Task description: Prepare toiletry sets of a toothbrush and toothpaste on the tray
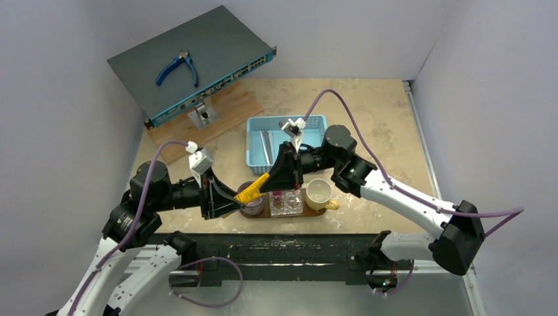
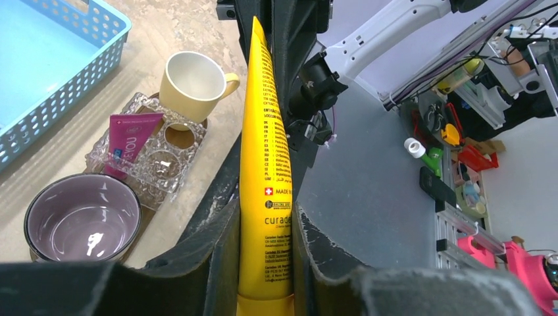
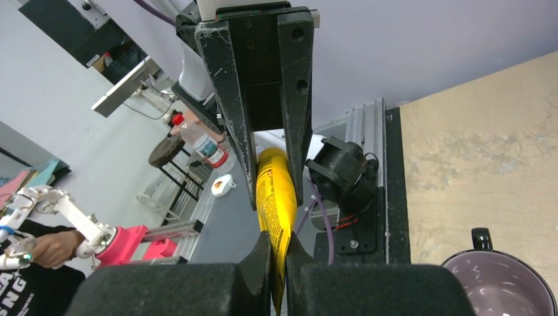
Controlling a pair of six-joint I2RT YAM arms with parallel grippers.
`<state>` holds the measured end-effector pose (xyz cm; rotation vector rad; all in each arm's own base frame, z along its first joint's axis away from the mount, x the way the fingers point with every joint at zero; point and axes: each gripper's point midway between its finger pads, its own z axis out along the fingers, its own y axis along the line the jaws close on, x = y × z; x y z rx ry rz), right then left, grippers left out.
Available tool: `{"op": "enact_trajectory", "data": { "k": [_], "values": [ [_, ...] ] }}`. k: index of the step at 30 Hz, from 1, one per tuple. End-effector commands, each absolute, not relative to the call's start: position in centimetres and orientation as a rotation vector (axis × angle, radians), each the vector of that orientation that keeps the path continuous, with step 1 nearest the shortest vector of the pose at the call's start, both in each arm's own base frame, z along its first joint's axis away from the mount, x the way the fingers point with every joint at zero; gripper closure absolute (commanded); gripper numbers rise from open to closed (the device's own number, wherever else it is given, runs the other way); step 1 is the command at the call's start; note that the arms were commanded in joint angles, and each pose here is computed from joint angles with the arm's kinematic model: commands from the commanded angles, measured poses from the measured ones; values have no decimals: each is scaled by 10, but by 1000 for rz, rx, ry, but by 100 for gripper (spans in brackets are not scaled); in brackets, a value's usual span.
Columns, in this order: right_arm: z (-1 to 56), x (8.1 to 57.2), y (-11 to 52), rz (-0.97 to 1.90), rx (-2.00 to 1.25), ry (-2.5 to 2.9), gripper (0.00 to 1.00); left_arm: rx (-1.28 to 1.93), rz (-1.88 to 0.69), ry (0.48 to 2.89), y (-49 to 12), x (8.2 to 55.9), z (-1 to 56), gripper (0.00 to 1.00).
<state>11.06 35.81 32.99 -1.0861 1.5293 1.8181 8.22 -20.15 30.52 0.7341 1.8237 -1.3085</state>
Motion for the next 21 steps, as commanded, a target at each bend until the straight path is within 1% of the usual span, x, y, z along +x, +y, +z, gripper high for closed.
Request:
{"op": "enact_trajectory", "data": {
  "k": [1, 2, 4, 7, 9, 12, 18, 21],
  "values": [
    [356, 108, 357, 1782, -1116, 1426, 100, 791, -1344, 1727, -207, 79, 322, 92],
    [356, 109, 358, 1777, -1117, 1431, 100, 794, -1345, 1726, -206, 78, 323, 91],
    [354, 112, 358, 1756, -1107, 1456, 100, 795, -1343, 1721, -206, 77, 325, 83],
    [351, 114, 360, 1709, -1102, 1488, 100, 783, -1319, 1722, -203, 79, 327, 63],
    [349, 116, 360, 1671, -1101, 1514, 100, 764, -1288, 1722, -200, 81, 329, 54],
    [348, 118, 359, 1622, -1098, 1545, 100, 739, -1240, 1726, -196, 84, 332, 47],
    [344, 124, 351, 1490, -1080, 1636, 100, 684, -1129, 1748, -185, 95, 334, 37],
    [344, 130, 342, 1395, -1048, 1703, 100, 657, -1065, 1757, -178, 101, 334, 29]
  ]
}}
